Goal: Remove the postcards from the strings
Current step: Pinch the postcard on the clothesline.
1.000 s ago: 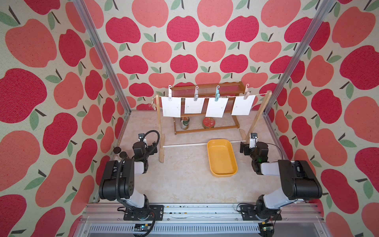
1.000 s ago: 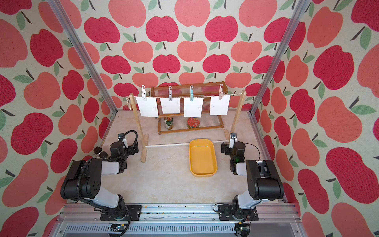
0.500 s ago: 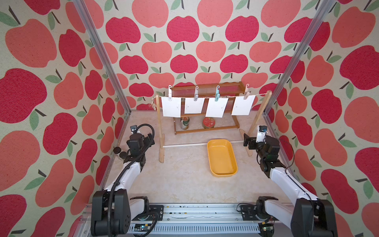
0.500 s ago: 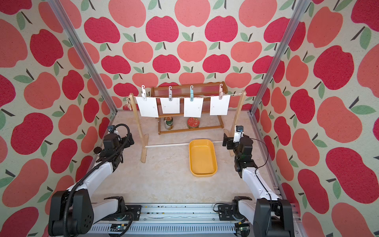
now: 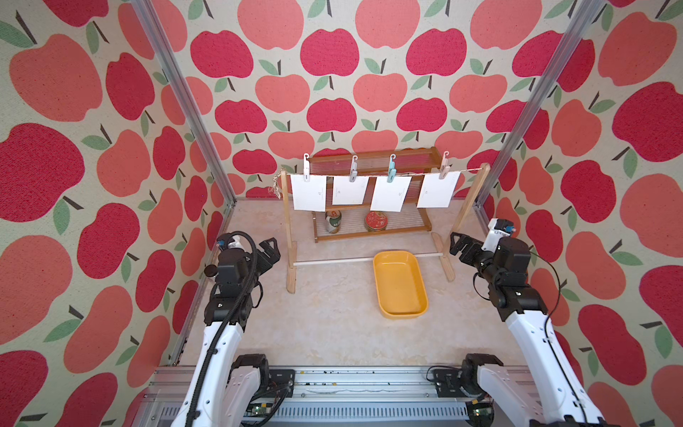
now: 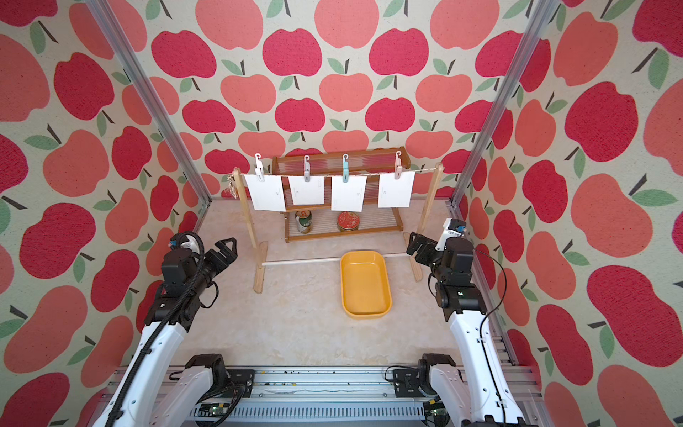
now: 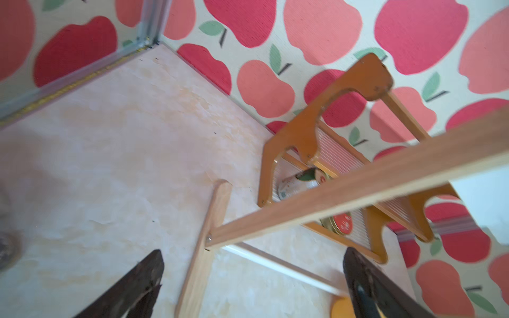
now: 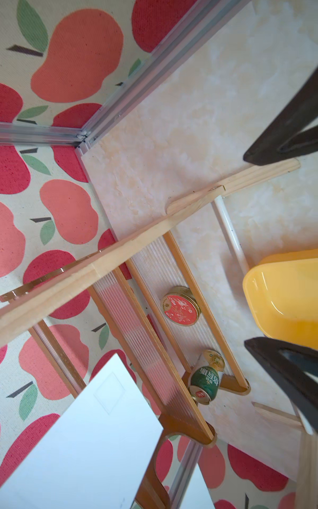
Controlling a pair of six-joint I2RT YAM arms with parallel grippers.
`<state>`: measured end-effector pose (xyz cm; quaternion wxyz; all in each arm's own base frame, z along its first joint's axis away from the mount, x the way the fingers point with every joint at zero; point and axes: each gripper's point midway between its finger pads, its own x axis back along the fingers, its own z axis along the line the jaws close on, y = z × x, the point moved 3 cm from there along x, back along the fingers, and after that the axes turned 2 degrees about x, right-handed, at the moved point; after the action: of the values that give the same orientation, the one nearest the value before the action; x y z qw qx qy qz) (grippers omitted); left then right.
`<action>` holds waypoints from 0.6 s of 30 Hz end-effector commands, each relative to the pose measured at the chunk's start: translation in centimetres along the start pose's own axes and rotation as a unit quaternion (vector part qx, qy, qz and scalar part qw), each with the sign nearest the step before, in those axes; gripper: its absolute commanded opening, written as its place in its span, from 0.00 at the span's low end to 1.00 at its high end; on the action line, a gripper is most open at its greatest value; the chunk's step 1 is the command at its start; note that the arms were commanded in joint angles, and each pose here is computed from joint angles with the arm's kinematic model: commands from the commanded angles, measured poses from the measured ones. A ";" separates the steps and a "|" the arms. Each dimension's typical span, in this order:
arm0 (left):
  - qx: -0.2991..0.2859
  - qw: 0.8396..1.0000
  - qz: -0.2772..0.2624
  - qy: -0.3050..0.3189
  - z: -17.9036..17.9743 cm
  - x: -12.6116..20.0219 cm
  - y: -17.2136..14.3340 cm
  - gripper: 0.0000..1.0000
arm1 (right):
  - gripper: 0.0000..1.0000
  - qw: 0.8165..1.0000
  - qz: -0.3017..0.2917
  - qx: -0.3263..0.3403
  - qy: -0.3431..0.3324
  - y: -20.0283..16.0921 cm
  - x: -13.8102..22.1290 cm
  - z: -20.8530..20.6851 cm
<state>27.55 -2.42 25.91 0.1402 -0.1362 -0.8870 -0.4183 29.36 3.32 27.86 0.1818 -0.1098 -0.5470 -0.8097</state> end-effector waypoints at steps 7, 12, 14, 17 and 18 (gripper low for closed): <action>-0.066 0.985 0.076 -0.140 -8.7 2.1 -6.4 0.99 | 0.90 0.994 0.070 0.019 0.083 -0.3 4.1 3.5; -0.150 0.965 0.079 -0.201 -15.1 1.1 -9.3 0.99 | 0.90 0.991 0.075 0.032 0.110 0.4 5.5 4.7; -0.167 0.956 0.087 -0.224 -17.7 0.2 -10.4 0.99 | 0.91 0.989 0.078 0.035 0.123 0.6 6.1 5.2; -0.190 0.944 0.090 -0.254 -21.4 -1.6 -12.2 0.99 | 0.92 0.986 0.084 0.035 0.138 0.9 6.7 5.9; -0.194 0.941 0.087 -0.265 -22.5 -2.4 -12.8 0.99 | 0.93 0.986 0.085 0.036 0.140 0.9 6.9 6.0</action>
<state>26.60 -25.70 26.64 -0.0245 -0.3755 -0.7746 -0.5083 24.53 6.69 32.74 0.3027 -0.0489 -0.5343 -0.7877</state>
